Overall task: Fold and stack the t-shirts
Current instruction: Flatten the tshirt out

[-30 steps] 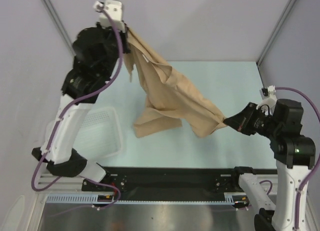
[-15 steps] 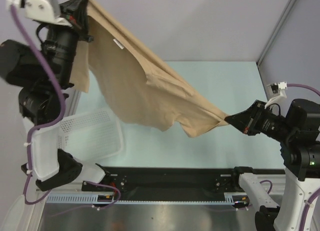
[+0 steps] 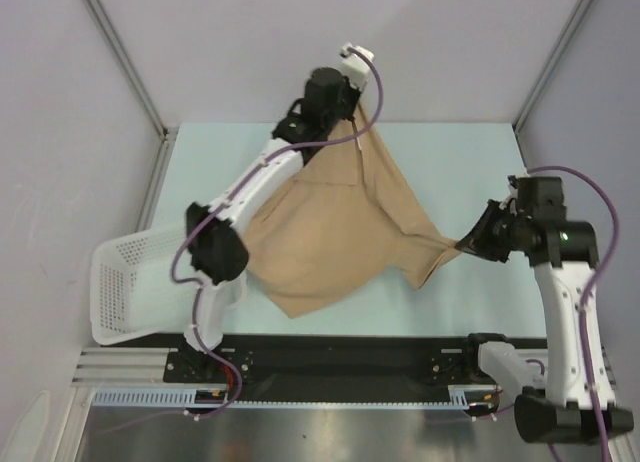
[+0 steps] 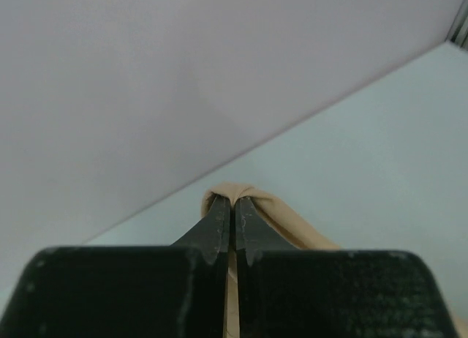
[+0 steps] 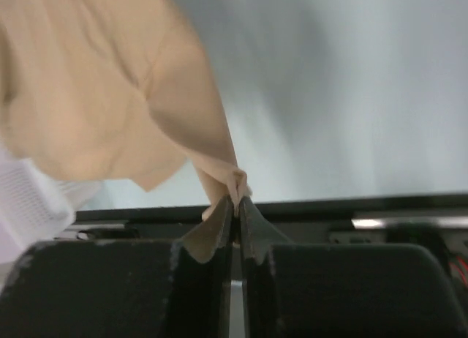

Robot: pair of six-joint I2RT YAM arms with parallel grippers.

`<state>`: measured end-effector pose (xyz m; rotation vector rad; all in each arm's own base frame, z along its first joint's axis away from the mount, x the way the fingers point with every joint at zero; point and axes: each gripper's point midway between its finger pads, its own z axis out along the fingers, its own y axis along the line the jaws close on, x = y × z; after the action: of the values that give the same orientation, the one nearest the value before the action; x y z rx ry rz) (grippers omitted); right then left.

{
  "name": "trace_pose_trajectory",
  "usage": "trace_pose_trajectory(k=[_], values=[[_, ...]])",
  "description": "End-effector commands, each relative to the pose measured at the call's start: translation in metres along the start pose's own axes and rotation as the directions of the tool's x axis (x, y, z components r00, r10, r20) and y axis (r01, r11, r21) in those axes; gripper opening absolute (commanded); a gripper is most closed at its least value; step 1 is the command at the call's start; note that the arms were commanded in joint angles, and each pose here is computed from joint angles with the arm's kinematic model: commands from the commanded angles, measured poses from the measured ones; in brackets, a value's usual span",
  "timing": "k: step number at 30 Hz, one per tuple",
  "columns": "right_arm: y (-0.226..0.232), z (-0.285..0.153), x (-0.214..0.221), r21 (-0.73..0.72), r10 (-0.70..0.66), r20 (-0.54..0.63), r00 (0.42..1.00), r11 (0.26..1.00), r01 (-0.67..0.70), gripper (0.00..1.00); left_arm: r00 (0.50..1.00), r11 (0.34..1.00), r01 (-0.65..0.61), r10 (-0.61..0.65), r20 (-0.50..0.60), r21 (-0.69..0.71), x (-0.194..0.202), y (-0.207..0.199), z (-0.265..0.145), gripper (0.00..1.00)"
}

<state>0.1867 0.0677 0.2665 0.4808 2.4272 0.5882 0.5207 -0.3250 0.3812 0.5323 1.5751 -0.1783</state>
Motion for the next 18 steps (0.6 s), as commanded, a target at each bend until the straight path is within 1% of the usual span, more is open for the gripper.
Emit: trace_pose_trajectory(k=[1, 3, 5, 6, 8, 9, 10, 11, 13, 15, 16, 17, 18], values=[[-0.039, 0.030, -0.010, 0.233, 0.059, -0.012, 0.998, 0.971, -0.054, 0.11, 0.980, 0.996, 0.091, -0.091, 0.178, 0.011, -0.034, -0.005, 0.036, 0.00], [-0.051, 0.032, -0.007, 0.297, 0.070, -0.035, 0.997, 0.953, -0.057, 0.13, 0.972, 0.994, 0.111, -0.113, 0.204, 0.024, -0.024, -0.015, 0.055, 0.00], [-0.065, 0.033, -0.002, 0.364, 0.076, -0.052, 0.996, 0.930, -0.052, 0.13, 0.961, 0.989, 0.147, -0.149, 0.233, 0.029, -0.030, -0.017, 0.058, 0.00], [-0.070, 0.033, 0.001, 0.380, 0.082, -0.054, 0.995, 0.923, -0.055, 0.11, 0.943, 0.985, 0.166, -0.171, 0.284, 0.043, -0.047, -0.017, 0.055, 0.00], [-0.078, 0.038, 0.011, 0.394, 0.092, -0.072, 0.993, 0.917, -0.056, 0.08, 0.918, 0.979, 0.191, -0.204, 0.339, 0.074, -0.072, -0.018, 0.045, 0.00], [-0.080, 0.038, 0.014, 0.395, 0.095, -0.072, 0.993, 0.917, -0.059, 0.00, 0.903, 0.977, 0.199, -0.212, 0.374, 0.072, -0.088, -0.016, 0.037, 0.00], [-0.078, 0.040, 0.019, 0.374, 0.100, -0.089, 0.991, 0.926, -0.060, 0.00, 0.897, 0.977, 0.201, -0.211, 0.389, 0.067, -0.097, -0.014, 0.032, 0.00], [-0.076, 0.042, 0.021, 0.356, 0.095, -0.096, 0.991, 0.933, -0.055, 0.00, 0.883, 0.977, 0.206, -0.213, 0.418, 0.062, -0.116, -0.006, 0.016, 0.00], [-0.065, 0.037, 0.022, 0.293, 0.062, -0.079, 0.995, 0.955, -0.036, 0.00, 0.869, 0.977, 0.208, -0.201, 0.452, 0.035, -0.138, 0.007, -0.007, 0.00], [-0.052, 0.024, 0.013, 0.236, 0.020, -0.020, 1.000, 0.972, -0.015, 0.00, 0.841, 0.979, 0.205, -0.186, 0.508, 0.019, -0.170, 0.023, -0.047, 0.00], [-0.045, 0.018, 0.013, 0.194, -0.015, -0.018, 1.000, 0.981, 0.018, 0.00, 0.835, 0.981, 0.196, -0.168, 0.524, 0.003, -0.180, 0.030, -0.060, 0.00], [-0.037, 0.010, 0.011, 0.161, -0.037, -0.001, 0.999, 0.986, 0.037, 0.00, 0.814, 0.981, 0.194, -0.159, 0.559, -0.005, -0.201, 0.041, -0.086, 0.00], [-0.027, -0.003, 0.006, 0.125, -0.060, 0.039, 0.997, 0.991, 0.055, 0.00, 0.812, 0.982, 0.189, -0.151, 0.564, -0.009, -0.209, 0.044, -0.098, 0.00]])
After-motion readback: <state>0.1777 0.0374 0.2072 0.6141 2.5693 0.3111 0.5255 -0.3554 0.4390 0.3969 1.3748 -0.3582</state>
